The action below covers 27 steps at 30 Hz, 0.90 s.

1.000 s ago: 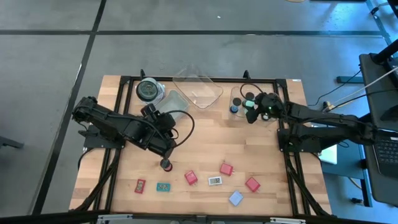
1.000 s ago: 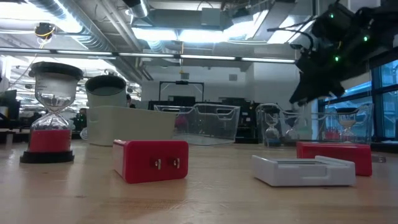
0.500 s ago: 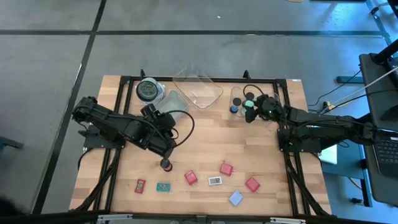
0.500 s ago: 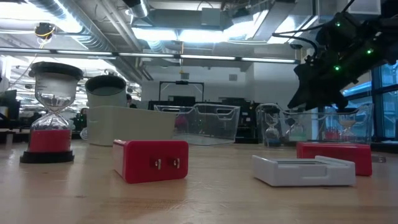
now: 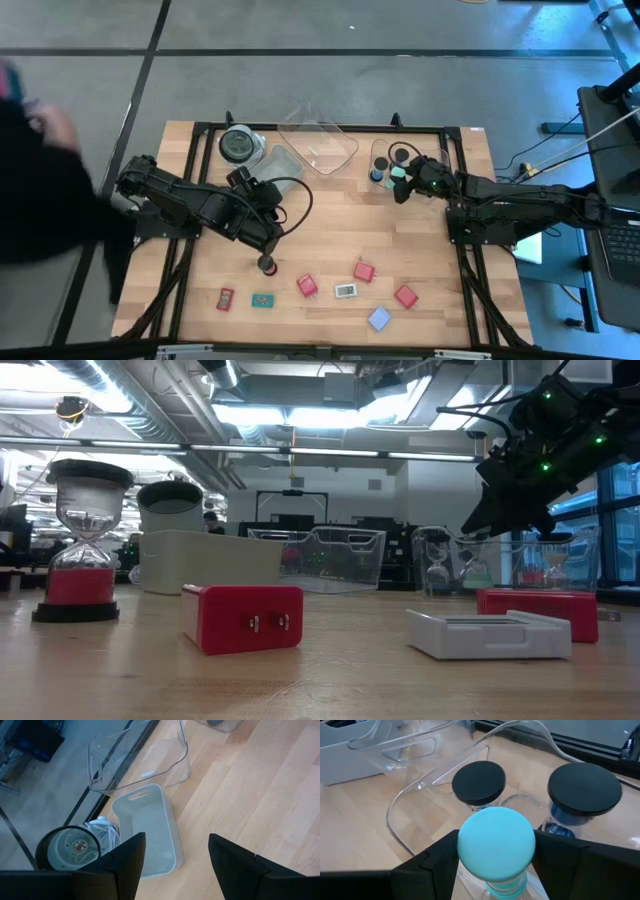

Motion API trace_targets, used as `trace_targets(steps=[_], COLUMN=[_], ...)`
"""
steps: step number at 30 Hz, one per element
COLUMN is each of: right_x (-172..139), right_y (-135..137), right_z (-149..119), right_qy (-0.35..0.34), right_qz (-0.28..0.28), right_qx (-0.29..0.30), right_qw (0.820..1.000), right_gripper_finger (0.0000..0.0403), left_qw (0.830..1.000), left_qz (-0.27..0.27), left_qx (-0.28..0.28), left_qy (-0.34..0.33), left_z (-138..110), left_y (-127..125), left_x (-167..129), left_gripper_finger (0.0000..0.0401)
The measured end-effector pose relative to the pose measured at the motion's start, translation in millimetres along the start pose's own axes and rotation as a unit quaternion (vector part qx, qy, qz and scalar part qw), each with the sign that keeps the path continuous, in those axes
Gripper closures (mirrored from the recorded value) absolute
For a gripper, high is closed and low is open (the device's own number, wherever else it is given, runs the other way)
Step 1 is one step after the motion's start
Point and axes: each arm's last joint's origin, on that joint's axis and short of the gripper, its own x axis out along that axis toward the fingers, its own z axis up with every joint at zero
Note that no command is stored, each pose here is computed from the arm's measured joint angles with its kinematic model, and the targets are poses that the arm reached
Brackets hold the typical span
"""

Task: Pick & Place Office items
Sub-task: Put the light blue hourglass into the right transparent bin

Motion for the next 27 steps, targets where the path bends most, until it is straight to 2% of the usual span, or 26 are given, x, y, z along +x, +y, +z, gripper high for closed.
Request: trace_targets(steps=[8,12,16,27], right_x=[-0.4,-4.9,-8.9,0.4], right_y=[0.5,7.6,10.6,9.3], right_z=[1.1,16.3,25.2,16.4], right_qy=[0.001,-0.014,-0.013,0.031], right_qz=[0.000,0.022,0.020,-0.005], right_qx=[-0.007,-0.018,-0.027,-0.017], right_qw=[1.000,0.999,0.999,0.999], right_gripper_finger=[0.0188,0.0188,0.0188,0.0188], left_qw=[1.000,1.000,1.000,1.000], left_qz=[0.000,0.000,0.000,0.000], left_qx=[0.000,0.000,0.000,-0.002], left_qy=[0.000,0.000,0.000,0.000], left_z=[0.0,0.0,0.0,0.0], left_y=[0.1,0.0,0.1,0.2], left_x=[0.0,0.0,-0.1,-0.1], left_gripper_finger=[0.0187,0.0187,0.0187,0.0187])
